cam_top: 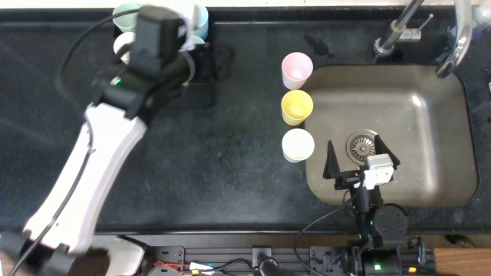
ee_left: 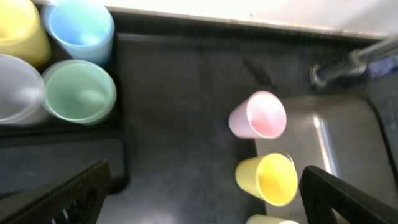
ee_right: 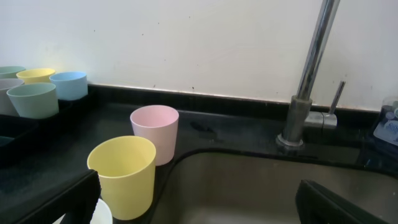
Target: Store Cups
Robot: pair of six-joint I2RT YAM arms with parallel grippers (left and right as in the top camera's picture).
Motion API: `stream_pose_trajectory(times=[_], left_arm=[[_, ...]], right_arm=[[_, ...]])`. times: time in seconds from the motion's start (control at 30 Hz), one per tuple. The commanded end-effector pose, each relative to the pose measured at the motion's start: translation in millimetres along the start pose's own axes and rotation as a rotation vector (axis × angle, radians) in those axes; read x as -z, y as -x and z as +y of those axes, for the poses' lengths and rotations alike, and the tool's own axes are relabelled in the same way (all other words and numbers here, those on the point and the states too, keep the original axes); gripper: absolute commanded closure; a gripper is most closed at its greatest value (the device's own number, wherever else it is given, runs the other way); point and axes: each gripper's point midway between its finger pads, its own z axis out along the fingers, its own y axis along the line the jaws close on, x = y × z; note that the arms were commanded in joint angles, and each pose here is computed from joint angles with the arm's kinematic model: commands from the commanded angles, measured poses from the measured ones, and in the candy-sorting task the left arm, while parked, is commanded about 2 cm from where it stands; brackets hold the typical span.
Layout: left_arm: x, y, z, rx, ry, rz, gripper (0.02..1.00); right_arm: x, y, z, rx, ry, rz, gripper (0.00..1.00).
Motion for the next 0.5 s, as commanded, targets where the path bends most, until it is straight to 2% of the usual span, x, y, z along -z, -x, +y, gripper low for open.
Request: stream_pose_trajectory(times=[0.03,0.33,0.5], left_arm=[[-21,-1,-28,0.066,0.031,0.043,0.018],[-68,-27,-73,0.044,0.116,0.143,0.018],[-88,-36,-75,0.068,0.197,0.174,0.018]], right_arm=[[0,-3,-2,0.0,-0.011,-0.003,0.005],[0,-3,-2,0.0,-0.011,-0.003,0.005],[0,-3,-2,0.0,-0.011,-0.003,0.007]])
